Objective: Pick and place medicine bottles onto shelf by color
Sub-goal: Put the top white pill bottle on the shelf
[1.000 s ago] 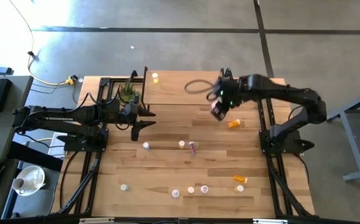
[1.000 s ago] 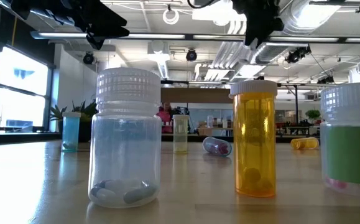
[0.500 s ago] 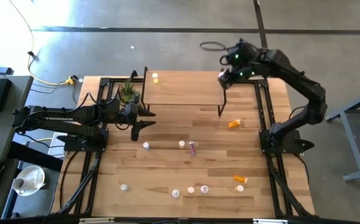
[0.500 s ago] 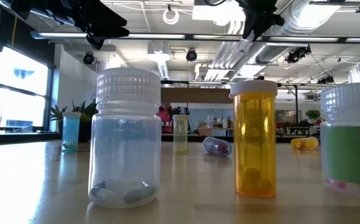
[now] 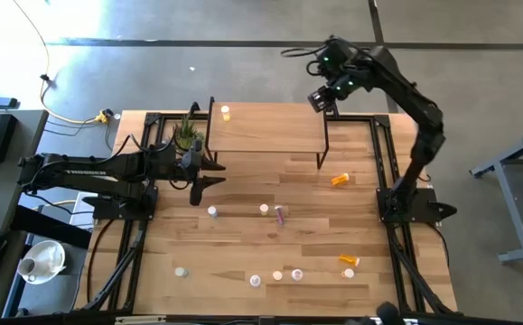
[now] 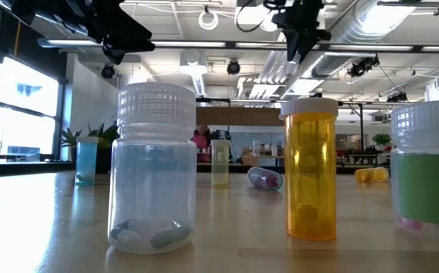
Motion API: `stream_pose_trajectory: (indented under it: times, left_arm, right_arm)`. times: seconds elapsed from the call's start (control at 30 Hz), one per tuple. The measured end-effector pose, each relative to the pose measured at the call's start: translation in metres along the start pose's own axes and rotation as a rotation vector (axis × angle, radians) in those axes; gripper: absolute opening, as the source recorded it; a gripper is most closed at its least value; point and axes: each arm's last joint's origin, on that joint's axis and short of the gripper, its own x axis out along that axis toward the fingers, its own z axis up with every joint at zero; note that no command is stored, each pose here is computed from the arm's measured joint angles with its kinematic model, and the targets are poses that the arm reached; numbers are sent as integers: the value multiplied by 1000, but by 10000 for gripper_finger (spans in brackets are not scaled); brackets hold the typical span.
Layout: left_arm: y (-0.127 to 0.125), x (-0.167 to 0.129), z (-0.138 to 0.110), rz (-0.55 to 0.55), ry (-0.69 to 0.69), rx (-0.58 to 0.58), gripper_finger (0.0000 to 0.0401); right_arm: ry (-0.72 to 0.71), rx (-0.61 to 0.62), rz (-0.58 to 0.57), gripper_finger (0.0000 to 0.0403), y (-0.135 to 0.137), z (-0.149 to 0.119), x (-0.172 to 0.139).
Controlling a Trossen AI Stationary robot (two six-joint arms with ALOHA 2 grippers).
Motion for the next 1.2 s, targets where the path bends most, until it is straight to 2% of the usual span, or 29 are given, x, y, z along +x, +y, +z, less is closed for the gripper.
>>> stream_pose_trajectory:
  times: [0.3,0.8,1.2]
  left_arm:
    - [0,0,0,0,0,0,152]
    - [0,0,0,0,-1,0,152]
    - [0,0,0,0,-1,0,152]
  right_arm:
    - [130,-50,28,127,13,14,43]
    - [249,-102,18,127,31,22,95]
    - [282,-128,16,127,33,24,110]
